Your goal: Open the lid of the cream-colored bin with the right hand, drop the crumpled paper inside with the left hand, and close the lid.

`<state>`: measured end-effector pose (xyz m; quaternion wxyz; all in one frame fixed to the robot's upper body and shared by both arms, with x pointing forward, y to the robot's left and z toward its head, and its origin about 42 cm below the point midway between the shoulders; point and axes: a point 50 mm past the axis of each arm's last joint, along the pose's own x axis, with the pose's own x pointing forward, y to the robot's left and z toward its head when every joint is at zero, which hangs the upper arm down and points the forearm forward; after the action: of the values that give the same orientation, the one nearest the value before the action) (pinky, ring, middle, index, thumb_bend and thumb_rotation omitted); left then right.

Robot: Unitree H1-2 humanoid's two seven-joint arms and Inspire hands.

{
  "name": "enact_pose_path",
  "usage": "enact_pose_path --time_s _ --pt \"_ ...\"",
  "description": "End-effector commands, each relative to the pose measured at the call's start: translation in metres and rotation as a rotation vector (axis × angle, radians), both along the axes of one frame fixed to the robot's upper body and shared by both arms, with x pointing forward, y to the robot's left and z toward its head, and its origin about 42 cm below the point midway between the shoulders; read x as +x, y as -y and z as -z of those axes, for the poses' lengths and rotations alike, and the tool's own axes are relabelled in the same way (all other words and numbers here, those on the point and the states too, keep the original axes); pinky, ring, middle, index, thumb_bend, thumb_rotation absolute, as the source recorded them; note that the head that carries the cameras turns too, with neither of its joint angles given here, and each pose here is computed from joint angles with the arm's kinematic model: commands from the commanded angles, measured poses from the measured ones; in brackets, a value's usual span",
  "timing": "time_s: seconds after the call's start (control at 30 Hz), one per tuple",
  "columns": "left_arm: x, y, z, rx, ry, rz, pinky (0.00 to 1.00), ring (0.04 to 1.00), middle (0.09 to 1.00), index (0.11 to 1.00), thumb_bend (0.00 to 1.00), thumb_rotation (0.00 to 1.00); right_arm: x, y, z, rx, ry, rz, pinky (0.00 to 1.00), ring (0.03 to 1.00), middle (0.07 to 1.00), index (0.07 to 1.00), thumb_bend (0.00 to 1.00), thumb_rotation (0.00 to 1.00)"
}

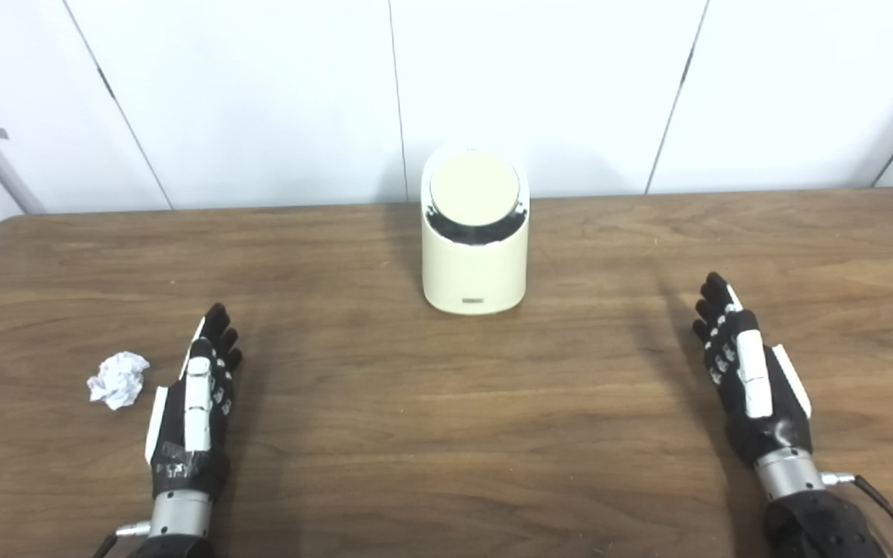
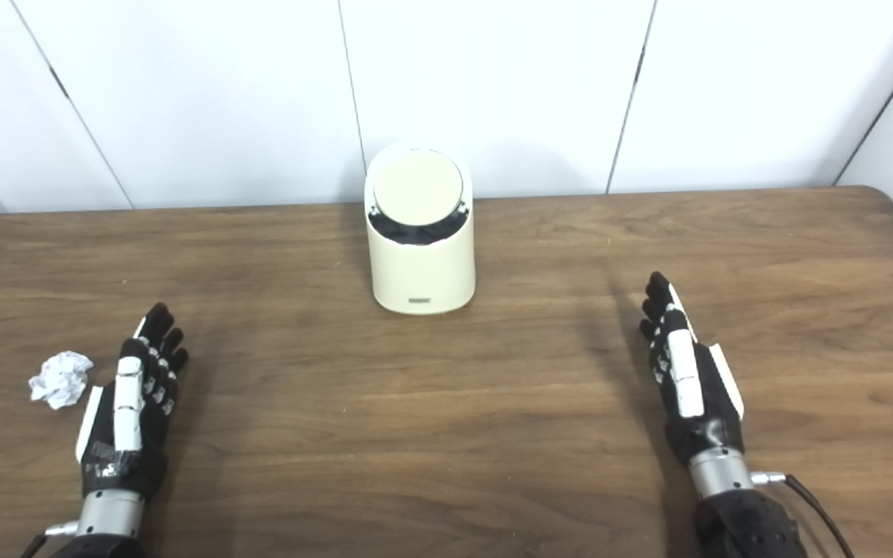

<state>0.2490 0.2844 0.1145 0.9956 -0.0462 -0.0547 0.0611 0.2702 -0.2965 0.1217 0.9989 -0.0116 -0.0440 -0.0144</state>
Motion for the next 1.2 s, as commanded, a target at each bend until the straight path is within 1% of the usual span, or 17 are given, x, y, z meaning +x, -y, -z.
enact_pose_path --time_s 0.0,0.13,0.3,0.33,0.37,0.43,0.47,0.5,0.57,0.6,0.7,0.83,0.93,1.03,1.17 --pt "0.003 0.002 -0.007 0.015 0.046 0.008 1.00 1.000 1.000 0.989 0.41 0.95 0.006 0.002 -0.015 -0.022 0.072 -0.018 1.00 1.000 0.998 0.967 0.56 1.00" --pt "0.003 0.002 -0.006 0.017 0.046 0.009 1.00 1.000 1.000 0.990 0.40 0.95 0.008 0.003 -0.018 -0.029 0.084 -0.019 1.00 1.000 0.996 0.965 0.59 1.00" --pt "0.003 0.001 -0.003 0.012 0.049 0.007 1.00 1.000 1.000 0.987 0.40 0.93 0.011 0.002 -0.022 -0.066 0.074 -0.010 1.00 1.000 0.996 0.961 0.62 1.00" --pt "0.003 0.001 -0.003 0.012 0.049 0.007 1.00 1.000 1.000 0.988 0.40 0.93 0.012 0.003 -0.024 -0.081 0.072 -0.007 1.00 1.000 0.994 0.961 0.63 0.98" --pt "0.003 0.001 -0.003 0.013 0.048 0.008 1.00 1.000 1.000 0.988 0.40 0.93 0.014 0.003 -0.026 -0.102 0.074 -0.008 1.00 1.000 0.992 0.960 0.64 0.95" --pt "0.003 0.002 -0.002 0.015 0.047 0.008 1.00 1.000 1.000 0.987 0.41 0.93 0.018 0.003 -0.031 -0.131 0.084 -0.016 1.00 0.998 0.987 0.958 0.66 0.84" --pt "0.003 0.002 -0.002 0.014 0.046 0.008 1.00 1.000 1.000 0.987 0.41 0.93 0.019 0.003 -0.034 -0.143 0.088 -0.020 0.99 0.991 0.986 0.957 0.66 0.80" --pt "0.003 0.002 -0.002 0.015 0.046 0.008 1.00 1.000 1.000 0.987 0.41 0.94 0.021 0.003 -0.037 -0.172 0.087 -0.019 0.96 0.974 0.979 0.954 0.68 0.78" --pt "0.003 0.002 -0.002 0.013 0.045 0.009 1.00 1.000 1.000 0.988 0.41 0.94 0.025 0.003 -0.045 -0.224 0.090 -0.022 0.95 0.969 0.980 0.956 0.67 0.79" --pt "0.003 0.002 -0.002 0.012 0.046 0.009 1.00 1.000 1.000 0.990 0.42 0.94 0.027 0.002 -0.049 -0.240 0.093 -0.025 0.94 0.968 0.981 0.957 0.65 0.80" --pt "0.003 0.002 -0.001 0.012 0.045 0.009 1.00 1.000 1.000 0.992 0.42 0.94 0.034 0.000 -0.059 -0.265 0.111 -0.043 0.94 0.977 0.985 0.960 0.64 0.81" --pt "0.002 0.002 0.001 0.014 0.043 0.007 1.00 1.000 1.000 0.992 0.43 0.94 0.045 -0.004 -0.071 -0.322 0.130 -0.063 0.90 0.969 0.985 0.960 0.62 0.81" --pt "0.002 0.002 0.002 0.016 0.038 0.008 1.00 1.000 1.000 0.998 0.43 0.94 0.053 -0.009 -0.079 -0.368 0.134 -0.064 0.91 0.962 0.975 0.951 0.63 0.79" --pt "0.001 0.002 0.002 0.016 0.037 0.010 1.00 1.000 1.000 1.000 0.41 0.96 0.060 -0.013 -0.088 -0.449 0.143 -0.056 0.93 0.959 0.965 0.944 0.67 0.81" --pt "0.000 0.003 0.003 0.019 0.042 0.010 1.00 1.000 1.000 1.000 0.39 0.96 0.072 -0.021 -0.101 -0.534 0.148 -0.054 0.92 0.953 0.965 0.940 0.71 0.80"
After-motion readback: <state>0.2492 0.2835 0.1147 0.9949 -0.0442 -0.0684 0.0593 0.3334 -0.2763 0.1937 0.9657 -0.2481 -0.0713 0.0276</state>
